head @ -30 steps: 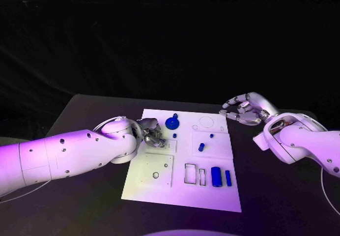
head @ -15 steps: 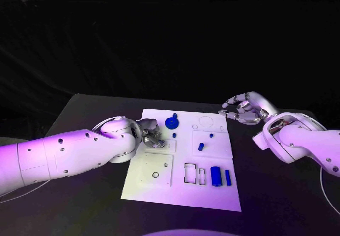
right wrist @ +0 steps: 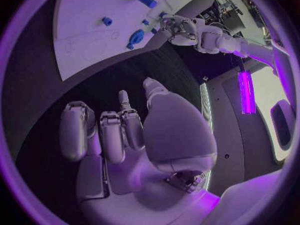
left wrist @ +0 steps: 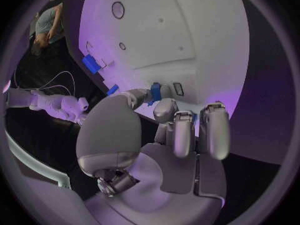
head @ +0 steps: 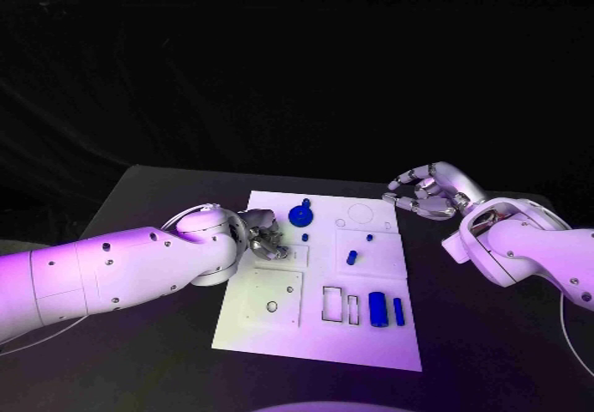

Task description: Assemble the parts on the task board

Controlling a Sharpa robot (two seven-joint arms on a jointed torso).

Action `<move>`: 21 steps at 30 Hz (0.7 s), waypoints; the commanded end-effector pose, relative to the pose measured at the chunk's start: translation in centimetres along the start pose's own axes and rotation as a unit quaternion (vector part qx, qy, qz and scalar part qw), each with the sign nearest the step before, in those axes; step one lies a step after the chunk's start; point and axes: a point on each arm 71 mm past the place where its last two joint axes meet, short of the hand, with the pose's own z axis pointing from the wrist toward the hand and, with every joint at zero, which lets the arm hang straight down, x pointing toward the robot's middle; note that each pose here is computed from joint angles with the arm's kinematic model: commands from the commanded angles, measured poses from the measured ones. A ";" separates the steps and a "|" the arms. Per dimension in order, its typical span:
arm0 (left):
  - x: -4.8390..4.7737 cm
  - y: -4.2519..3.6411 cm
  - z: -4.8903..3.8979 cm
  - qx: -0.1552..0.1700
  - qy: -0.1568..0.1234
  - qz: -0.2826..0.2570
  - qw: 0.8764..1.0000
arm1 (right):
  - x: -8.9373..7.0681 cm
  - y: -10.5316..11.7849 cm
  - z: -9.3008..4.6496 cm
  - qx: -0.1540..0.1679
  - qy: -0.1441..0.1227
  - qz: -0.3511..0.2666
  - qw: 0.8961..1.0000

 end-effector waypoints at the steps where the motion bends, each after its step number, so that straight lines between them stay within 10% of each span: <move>1: 1.34 0.34 0.06 -0.014 0.036 0.009 0.999 | 0.2 0.1 0.0 -0.006 0.007 -0.003 1.000; 21: 1.48 0.26 0.27 -0.017 0.048 0.004 0.999 | 0.2 0.1 0.0 -0.005 0.007 -0.003 1.000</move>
